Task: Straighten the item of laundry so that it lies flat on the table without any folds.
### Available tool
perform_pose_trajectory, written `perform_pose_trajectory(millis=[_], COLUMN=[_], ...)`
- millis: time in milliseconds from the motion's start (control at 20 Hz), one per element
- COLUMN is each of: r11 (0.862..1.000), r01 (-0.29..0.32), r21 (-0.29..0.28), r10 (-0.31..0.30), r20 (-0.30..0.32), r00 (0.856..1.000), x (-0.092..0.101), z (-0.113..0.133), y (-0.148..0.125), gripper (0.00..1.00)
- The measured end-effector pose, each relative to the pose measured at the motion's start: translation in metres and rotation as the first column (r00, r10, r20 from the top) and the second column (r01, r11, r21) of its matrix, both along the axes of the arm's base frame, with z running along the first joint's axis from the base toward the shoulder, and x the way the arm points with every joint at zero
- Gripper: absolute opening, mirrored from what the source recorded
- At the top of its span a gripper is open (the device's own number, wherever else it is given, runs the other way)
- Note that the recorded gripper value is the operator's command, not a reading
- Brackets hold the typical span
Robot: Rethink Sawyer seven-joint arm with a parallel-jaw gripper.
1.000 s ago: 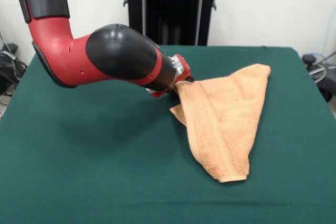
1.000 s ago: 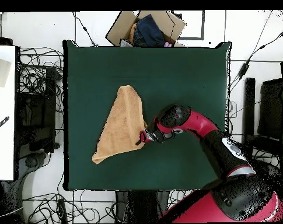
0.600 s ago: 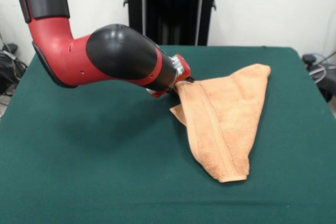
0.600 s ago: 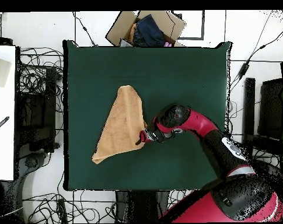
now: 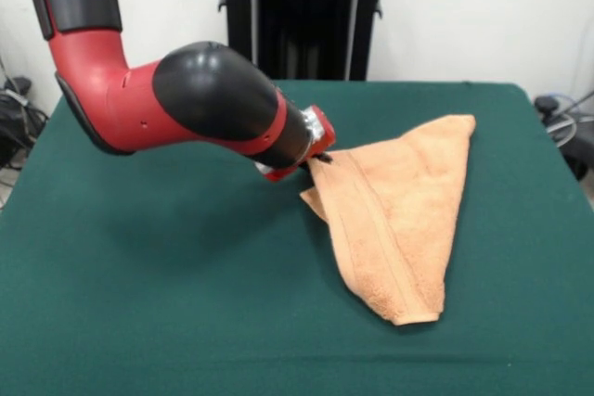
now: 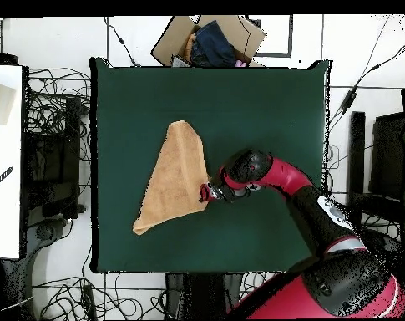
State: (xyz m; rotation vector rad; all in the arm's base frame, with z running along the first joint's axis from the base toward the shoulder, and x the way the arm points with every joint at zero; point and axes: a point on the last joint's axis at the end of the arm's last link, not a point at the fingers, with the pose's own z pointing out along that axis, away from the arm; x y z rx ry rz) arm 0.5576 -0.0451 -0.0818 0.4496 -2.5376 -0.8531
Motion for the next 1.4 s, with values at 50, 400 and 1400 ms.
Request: perform_pose_trajectory(millis=[50, 400, 1400], r11=[1.000, 1.000, 0.992], r01=[-0.001, -0.002, -0.088], r21=[-0.001, -0.011, -0.091], r10=[0.001, 0.002, 0.096], r20=[0.003, 0.021, 0.093], r00=[1.000, 1.000, 0.991], x=[0.000, 0.004, 0.045], z=[0.001, 0.002, 0.014], y=[0.000, 0.002, 0.042], gripper=[0.00, 0.00, 0.00])
